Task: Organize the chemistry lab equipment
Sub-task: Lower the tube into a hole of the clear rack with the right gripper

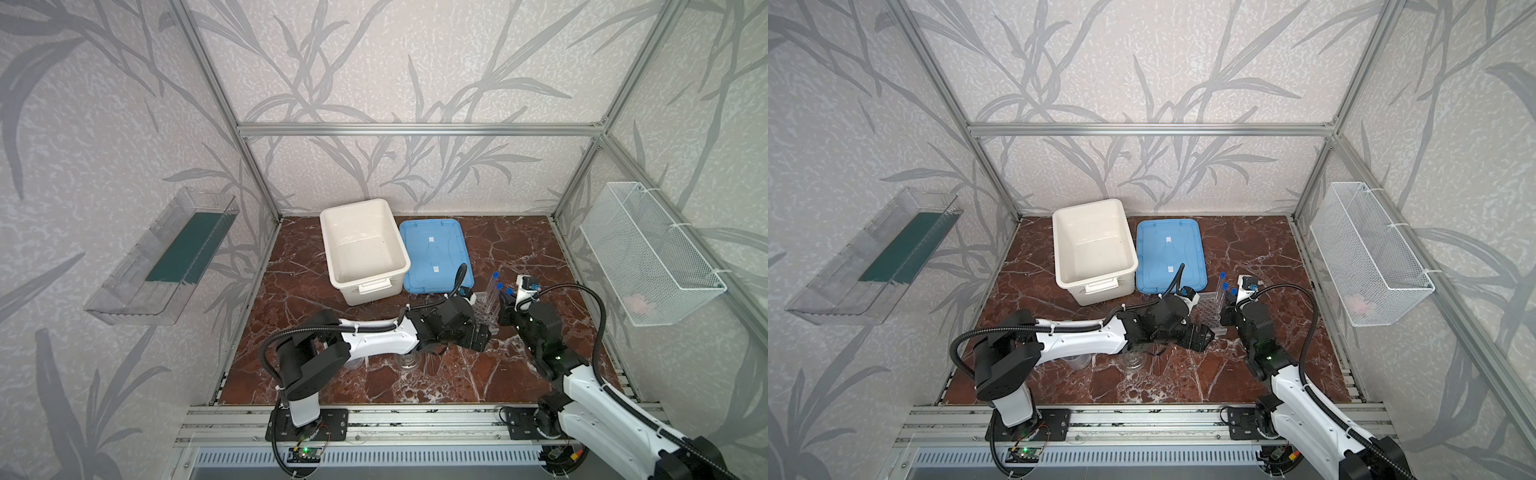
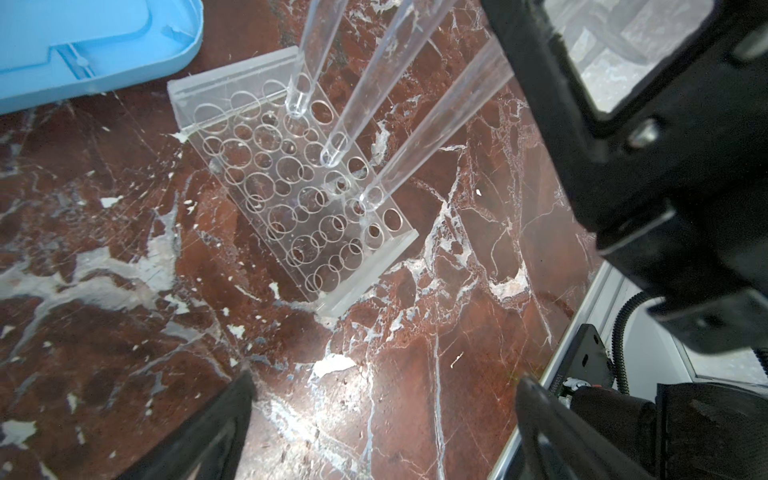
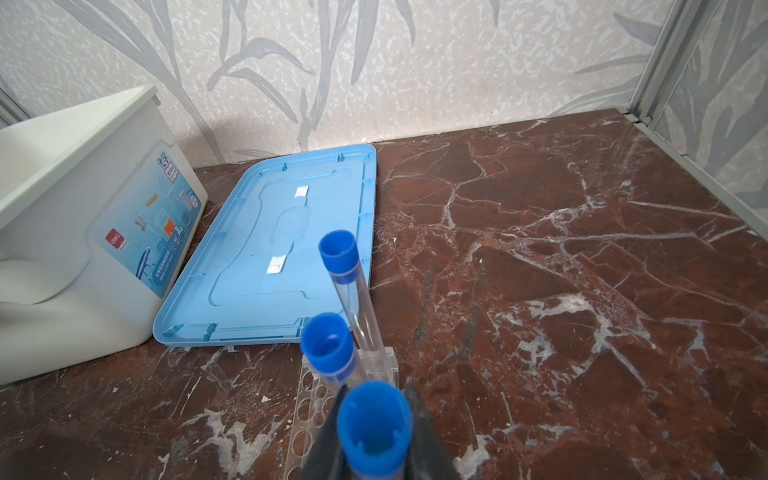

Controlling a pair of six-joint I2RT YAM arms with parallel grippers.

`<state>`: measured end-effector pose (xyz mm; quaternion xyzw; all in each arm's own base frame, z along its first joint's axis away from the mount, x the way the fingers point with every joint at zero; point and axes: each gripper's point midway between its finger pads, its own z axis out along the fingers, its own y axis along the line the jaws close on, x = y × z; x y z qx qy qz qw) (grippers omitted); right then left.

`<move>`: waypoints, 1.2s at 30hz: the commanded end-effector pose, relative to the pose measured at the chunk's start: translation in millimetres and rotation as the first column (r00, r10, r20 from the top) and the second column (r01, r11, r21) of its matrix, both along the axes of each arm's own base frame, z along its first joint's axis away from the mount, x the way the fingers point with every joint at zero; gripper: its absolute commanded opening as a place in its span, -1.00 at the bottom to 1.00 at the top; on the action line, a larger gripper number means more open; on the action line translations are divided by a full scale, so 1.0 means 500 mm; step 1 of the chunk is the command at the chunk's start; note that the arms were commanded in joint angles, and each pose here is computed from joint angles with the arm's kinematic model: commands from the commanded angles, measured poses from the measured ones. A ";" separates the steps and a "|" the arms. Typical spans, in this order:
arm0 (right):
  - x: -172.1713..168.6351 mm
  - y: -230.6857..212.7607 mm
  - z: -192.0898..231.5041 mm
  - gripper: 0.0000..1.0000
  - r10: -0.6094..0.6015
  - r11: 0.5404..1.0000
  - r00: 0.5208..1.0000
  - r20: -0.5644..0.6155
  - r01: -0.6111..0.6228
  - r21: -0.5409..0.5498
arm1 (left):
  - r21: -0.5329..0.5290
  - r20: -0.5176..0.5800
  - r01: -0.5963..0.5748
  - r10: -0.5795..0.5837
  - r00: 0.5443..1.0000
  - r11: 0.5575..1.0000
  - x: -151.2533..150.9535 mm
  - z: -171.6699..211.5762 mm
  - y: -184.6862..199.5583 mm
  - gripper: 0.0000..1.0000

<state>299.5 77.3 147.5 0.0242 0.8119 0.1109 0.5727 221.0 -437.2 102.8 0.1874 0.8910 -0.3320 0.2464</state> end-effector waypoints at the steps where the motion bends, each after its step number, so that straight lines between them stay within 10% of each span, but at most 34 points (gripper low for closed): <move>1: -0.006 -0.005 -0.026 -0.54 -0.021 1.000 0.999 -0.031 0.021 0.003 | -0.022 0.005 -0.015 0.015 1.000 1.000 0.005 0.014 0.005 0.98; 21: -0.002 0.012 -0.023 -0.50 -0.106 0.983 0.994 0.023 0.109 -0.148 | -0.014 0.003 -0.029 0.029 1.000 0.999 0.015 0.006 0.016 0.98; 29: -0.026 -0.007 0.010 0.53 -0.135 0.985 0.991 0.016 0.136 -0.109 | -0.056 0.040 -0.034 0.036 0.999 0.998 0.021 0.061 0.016 0.98; 36: -0.079 -0.034 0.073 0.98 -0.132 0.989 0.991 0.018 0.133 -0.057 | -0.057 0.141 -0.052 0.059 0.988 0.997 0.045 0.206 0.047 0.98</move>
